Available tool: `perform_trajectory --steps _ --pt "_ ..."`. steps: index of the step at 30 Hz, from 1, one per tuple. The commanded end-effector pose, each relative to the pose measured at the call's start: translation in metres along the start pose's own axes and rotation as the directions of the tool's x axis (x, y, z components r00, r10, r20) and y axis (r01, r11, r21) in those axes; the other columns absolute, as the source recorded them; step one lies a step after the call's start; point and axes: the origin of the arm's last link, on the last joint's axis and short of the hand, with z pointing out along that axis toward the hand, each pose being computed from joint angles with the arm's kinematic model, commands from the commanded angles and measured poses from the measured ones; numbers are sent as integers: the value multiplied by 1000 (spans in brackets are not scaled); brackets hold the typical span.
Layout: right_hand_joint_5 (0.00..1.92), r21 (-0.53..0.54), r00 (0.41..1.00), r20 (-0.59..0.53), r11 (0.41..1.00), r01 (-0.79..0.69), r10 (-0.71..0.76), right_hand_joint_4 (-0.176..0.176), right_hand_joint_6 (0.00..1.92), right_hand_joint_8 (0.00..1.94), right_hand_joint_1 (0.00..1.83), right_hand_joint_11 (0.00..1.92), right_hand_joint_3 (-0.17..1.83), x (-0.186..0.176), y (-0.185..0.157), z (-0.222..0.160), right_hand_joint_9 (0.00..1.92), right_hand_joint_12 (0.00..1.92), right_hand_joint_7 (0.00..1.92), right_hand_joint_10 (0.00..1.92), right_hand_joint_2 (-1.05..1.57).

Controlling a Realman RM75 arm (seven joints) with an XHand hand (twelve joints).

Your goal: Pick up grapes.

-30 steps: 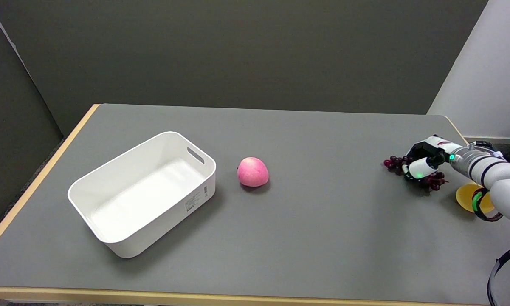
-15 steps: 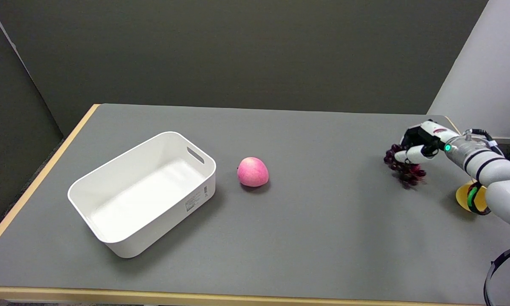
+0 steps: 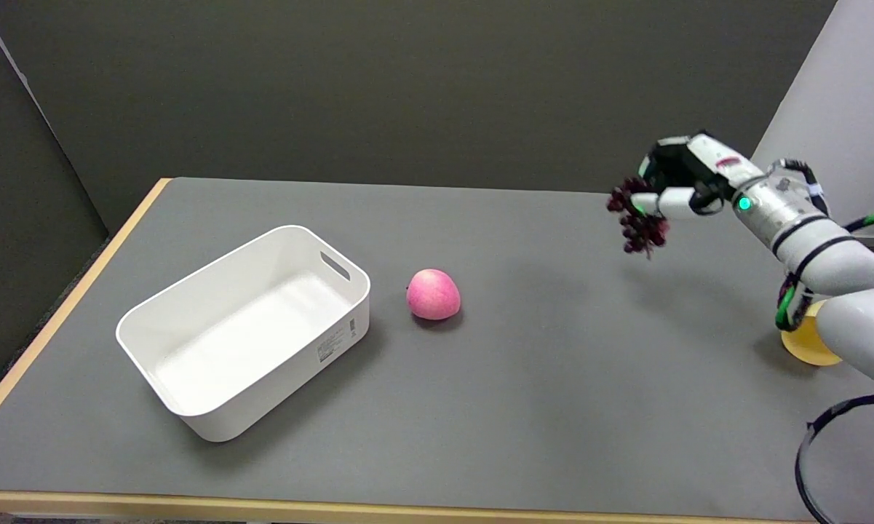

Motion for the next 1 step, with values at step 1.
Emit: perform_trajectory --steps 1 --pt "575 488 861 95 730 -478 501 -176 1442 1513 1197 830 371 12 -141 -6 812 1921 847 1592 1094"
